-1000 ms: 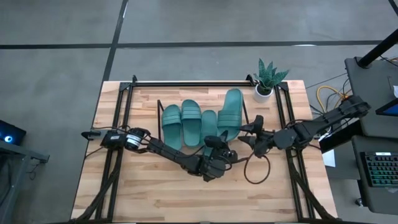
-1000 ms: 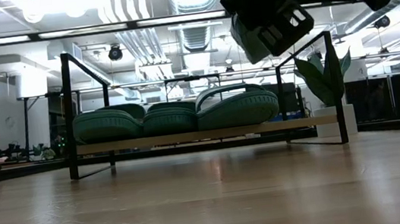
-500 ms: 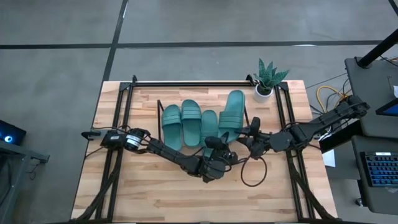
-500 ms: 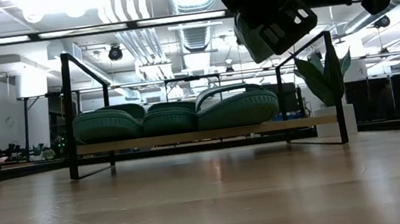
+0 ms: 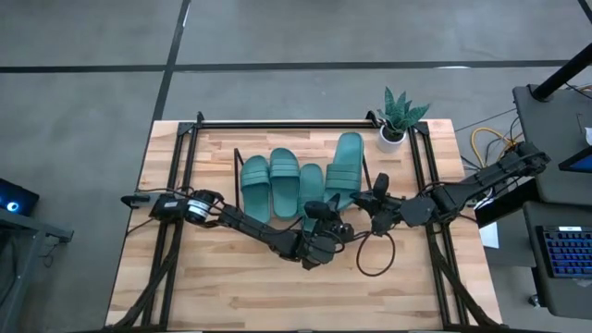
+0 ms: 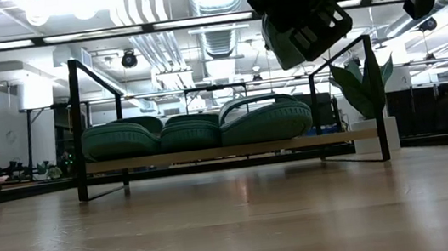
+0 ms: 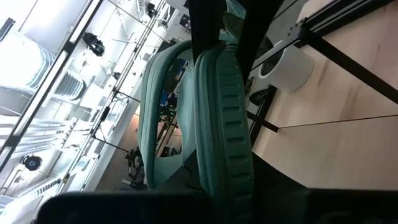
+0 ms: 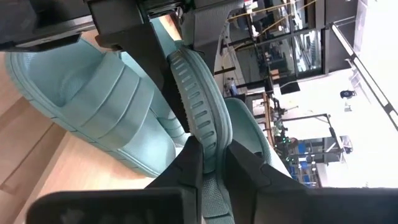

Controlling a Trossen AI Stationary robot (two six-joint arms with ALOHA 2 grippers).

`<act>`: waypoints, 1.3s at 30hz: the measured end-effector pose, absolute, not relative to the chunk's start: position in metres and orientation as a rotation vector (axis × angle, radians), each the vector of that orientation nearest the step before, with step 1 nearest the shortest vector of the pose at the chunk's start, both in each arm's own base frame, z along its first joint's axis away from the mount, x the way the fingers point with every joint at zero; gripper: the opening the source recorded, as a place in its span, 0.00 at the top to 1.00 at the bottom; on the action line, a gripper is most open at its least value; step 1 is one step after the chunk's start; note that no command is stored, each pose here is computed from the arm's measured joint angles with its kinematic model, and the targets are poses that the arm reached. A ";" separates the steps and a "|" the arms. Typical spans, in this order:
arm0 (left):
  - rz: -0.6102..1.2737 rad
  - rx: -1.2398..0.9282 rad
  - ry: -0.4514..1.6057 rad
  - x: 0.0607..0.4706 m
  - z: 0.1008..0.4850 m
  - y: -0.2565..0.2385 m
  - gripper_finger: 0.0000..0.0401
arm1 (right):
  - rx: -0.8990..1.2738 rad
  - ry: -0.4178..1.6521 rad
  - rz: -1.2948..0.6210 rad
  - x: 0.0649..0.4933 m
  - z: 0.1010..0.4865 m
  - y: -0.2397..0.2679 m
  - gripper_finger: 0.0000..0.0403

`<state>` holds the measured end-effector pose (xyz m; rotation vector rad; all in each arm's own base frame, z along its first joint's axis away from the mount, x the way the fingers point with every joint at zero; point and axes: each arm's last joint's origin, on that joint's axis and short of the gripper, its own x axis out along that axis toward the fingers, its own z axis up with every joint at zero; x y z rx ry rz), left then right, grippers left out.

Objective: Pick and place slides into the shelf
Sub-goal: Put the green slipper on the shelf

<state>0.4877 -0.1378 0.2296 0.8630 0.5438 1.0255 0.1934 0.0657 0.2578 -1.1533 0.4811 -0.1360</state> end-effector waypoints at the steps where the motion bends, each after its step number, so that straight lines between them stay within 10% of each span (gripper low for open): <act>1: 1.025 0.863 0.544 0.488 0.230 -0.138 0.96 | -1.153 0.481 -0.137 0.193 0.258 0.066 0.91; 14: 0.889 0.886 0.474 0.478 0.238 -0.143 0.65 | -1.140 0.476 -0.146 0.193 0.259 0.065 0.92; 25: 0.797 0.754 0.367 0.363 0.272 -0.132 0.59 | -1.088 0.372 -0.055 0.186 0.269 0.066 0.93; 32: -0.016 0.326 0.025 0.281 0.279 -0.105 0.59 | -1.085 0.257 0.053 0.184 0.268 0.073 0.93; 39: -0.110 0.346 -0.060 0.244 0.271 -0.090 0.59 | -1.128 0.171 0.063 0.181 0.257 0.080 0.93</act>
